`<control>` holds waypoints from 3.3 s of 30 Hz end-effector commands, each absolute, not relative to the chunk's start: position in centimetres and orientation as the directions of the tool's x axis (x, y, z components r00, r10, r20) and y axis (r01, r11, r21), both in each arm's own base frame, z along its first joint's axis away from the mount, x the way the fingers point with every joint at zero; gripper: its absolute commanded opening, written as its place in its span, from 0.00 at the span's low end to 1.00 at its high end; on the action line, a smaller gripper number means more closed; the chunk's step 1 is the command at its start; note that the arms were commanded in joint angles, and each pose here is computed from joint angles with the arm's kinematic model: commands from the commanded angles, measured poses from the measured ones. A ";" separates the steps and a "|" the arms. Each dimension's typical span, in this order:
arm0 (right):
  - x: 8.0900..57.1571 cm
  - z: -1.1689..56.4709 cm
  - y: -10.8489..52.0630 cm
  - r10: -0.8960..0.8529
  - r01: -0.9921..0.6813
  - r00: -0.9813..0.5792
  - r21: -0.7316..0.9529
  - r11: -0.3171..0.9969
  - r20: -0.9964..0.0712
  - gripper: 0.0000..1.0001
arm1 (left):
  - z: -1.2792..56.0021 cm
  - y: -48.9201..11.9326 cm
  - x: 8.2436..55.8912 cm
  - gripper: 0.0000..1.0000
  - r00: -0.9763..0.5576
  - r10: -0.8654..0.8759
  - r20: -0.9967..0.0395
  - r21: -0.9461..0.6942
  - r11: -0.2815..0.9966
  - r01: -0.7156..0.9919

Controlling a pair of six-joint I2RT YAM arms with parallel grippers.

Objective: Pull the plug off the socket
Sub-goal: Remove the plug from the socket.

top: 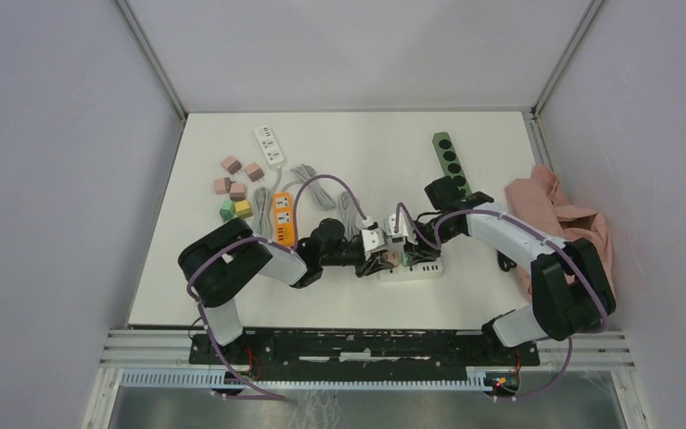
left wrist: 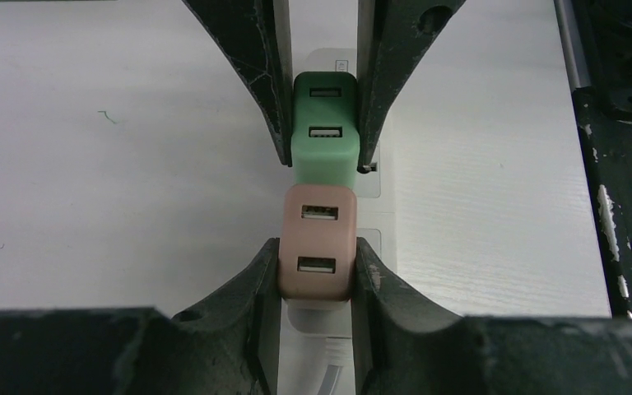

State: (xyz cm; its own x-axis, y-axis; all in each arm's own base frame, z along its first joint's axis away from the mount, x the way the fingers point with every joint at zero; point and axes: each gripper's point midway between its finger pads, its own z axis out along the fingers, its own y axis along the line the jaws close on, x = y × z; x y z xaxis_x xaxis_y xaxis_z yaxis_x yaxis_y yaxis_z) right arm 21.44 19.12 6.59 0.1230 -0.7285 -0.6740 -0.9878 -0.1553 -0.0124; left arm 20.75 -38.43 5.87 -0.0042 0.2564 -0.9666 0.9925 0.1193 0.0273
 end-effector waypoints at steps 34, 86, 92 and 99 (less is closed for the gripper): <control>19.4 7.7 21.7 -0.673 -0.971 0.157 0.013 -0.241 -0.723 0.00 | 2.3 -37.5 20.5 0.03 -0.066 0.349 -0.935 -0.011 0.156 0.988; 21.3 22.0 21.1 -0.169 -0.742 -0.670 0.659 0.123 -0.723 0.02 | 22.1 -25.6 18.2 0.99 -0.388 -0.492 -0.779 -0.609 0.448 0.655; 22.1 21.4 21.6 -0.148 -0.568 -0.822 0.811 0.140 -0.550 0.04 | 23.8 -25.2 19.8 1.00 -0.402 -0.527 -0.749 -0.656 0.502 0.563; 23.3 19.8 21.4 -0.130 -0.515 -0.857 0.823 0.239 -0.499 0.04 | 23.0 -27.6 20.2 0.92 -0.519 -0.386 -0.762 -0.641 0.560 0.525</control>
State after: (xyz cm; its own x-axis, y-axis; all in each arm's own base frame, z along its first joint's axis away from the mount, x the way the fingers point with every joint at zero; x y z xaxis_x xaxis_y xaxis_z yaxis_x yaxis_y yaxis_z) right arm 22.27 21.13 18.46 -0.8555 -0.1641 -0.4911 -0.5177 0.2463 0.8194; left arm 20.18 -26.46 22.36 -0.4576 -0.4352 -0.7754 0.5487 0.5480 -0.6314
